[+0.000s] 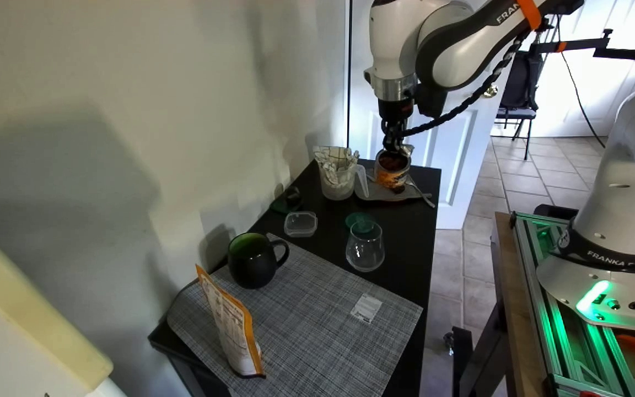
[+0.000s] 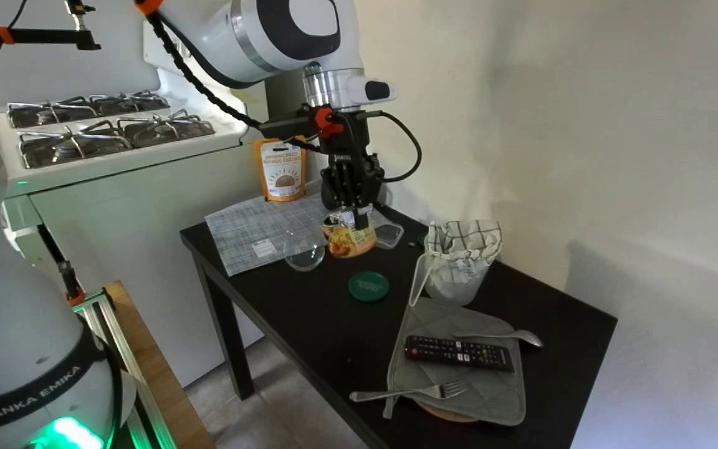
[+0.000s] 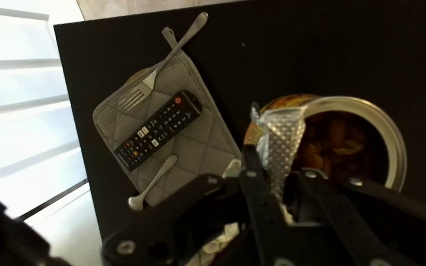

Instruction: Pick up the yellow can and pour some of the substance into the clear square lunch box

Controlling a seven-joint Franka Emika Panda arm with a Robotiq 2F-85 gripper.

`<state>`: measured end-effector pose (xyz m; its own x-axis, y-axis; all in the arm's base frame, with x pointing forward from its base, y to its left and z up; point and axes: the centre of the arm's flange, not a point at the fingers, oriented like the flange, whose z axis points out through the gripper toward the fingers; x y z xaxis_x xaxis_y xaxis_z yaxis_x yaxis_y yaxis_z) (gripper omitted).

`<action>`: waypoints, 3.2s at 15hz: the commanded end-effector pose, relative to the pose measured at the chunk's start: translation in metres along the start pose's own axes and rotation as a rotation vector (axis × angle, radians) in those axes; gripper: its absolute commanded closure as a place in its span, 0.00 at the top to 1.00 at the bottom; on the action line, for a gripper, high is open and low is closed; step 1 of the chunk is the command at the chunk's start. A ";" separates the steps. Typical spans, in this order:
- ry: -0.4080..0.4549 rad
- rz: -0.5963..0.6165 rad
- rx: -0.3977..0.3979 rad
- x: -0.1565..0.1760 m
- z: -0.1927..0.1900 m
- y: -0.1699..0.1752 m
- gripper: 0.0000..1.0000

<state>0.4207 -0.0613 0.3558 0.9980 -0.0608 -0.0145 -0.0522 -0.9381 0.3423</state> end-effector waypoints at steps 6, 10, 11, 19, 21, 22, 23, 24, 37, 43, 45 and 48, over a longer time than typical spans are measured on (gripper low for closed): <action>0.005 0.206 -0.192 0.073 -0.054 -0.004 0.04; -0.003 0.251 -0.347 0.114 -0.057 -0.018 0.04; 0.001 0.247 -0.392 0.124 -0.055 -0.029 0.04; 0.005 0.079 -0.539 0.132 -0.028 -0.099 0.17; 0.001 0.072 -0.546 0.137 -0.024 -0.104 0.17; 0.001 0.074 -0.547 0.138 -0.024 -0.103 0.17; 0.001 0.077 -0.547 0.138 -0.024 -0.101 0.04; 0.029 0.062 -0.562 0.143 -0.022 -0.107 0.04; 0.296 -0.173 -0.651 0.186 0.009 -0.169 0.04; 0.199 -0.210 -0.769 0.181 -0.003 -0.212 0.04; 0.148 -0.197 -0.846 0.179 -0.005 -0.222 0.04; 0.113 -0.191 -0.914 0.179 -0.005 -0.226 0.04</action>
<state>0.5990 0.1363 0.2839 0.9843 0.1729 -0.0363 0.0954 -0.3468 0.9331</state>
